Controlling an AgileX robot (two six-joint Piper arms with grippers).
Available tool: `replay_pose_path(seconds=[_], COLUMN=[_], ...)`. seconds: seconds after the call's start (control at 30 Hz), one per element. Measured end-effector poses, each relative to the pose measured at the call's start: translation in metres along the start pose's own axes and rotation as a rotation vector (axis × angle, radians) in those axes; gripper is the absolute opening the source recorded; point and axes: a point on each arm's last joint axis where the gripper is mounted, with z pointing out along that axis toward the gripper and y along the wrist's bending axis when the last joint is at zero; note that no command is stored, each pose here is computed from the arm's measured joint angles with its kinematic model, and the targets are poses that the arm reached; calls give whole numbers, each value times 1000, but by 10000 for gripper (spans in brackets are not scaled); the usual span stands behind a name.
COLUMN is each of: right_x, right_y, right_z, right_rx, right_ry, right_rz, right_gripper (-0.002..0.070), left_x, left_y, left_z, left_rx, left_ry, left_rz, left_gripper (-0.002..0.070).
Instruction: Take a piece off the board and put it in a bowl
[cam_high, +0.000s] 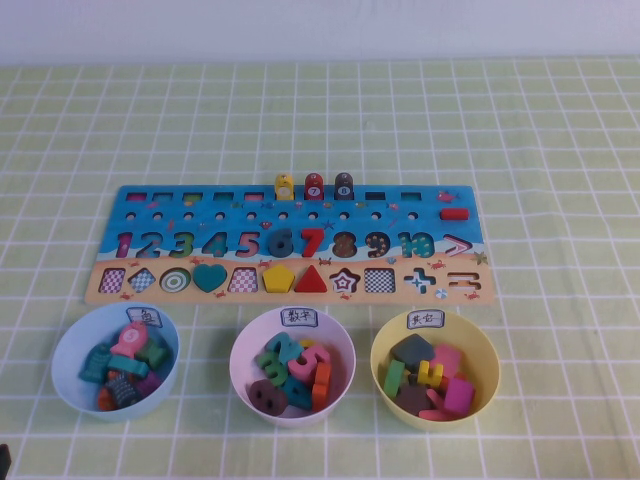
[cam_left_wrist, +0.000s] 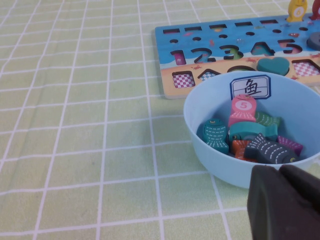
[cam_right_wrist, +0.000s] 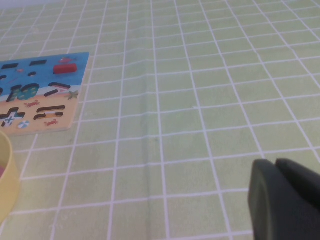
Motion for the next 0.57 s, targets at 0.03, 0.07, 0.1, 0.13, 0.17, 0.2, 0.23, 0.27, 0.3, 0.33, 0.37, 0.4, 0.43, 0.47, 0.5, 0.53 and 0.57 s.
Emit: replay_pose_path(seconds=[0.03,0.07,0.1,0.13,0.17,0.2,0.23,0.27,0.3,0.33,0.37,0.4,0.43,0.47,0.5,0.53,0.57], right_x=[0,0,0,0,0,0,0,0,0,0,0,0,0,0,0,0,0], right_y=[0,0,0,0,0,0,0,0,0,0,0,0,0,0,0,0,0], right_z=[0,0,0,0,0,0,0,0,0,0,0,0,0,0,0,0,0], right_rx=[0,0,0,0,-1,-1,-1,-1,-1,-1,-2,-2,-2,-2,-2,-2,-2], right_ry=[0,0,0,0,0,-1,-2,-2,-2,-3,-4,-4,-4,-4,-4,-4,-4], right_rz=[0,0,0,0,2,2,2,2,2,2,2,2,2,2,2,2,2], right_gripper=[-17,-17,-17,-17,-17,-17,-17,-17,-17,-17,-17,-17,-17,-17,-17,-17,-17], left_x=[0,0,0,0,0,0,0,0,0,0,0,0,0,0,0,0,0], left_y=[0,0,0,0,0,0,0,0,0,0,0,0,0,0,0,0,0], left_z=[0,0,0,0,0,0,0,0,0,0,0,0,0,0,0,0,0], left_rx=[0,0,0,0,0,0,0,0,0,0,0,0,0,0,0,0,0], left_ry=[0,0,0,0,0,0,0,0,0,0,0,0,0,0,0,0,0], left_rz=[0,0,0,0,0,0,0,0,0,0,0,0,0,0,0,0,0], left_gripper=[-5,-5,-5,-5,-5,-5,-5,-5,-5,-5,-5,-5,-5,-5,-5,-5,-5])
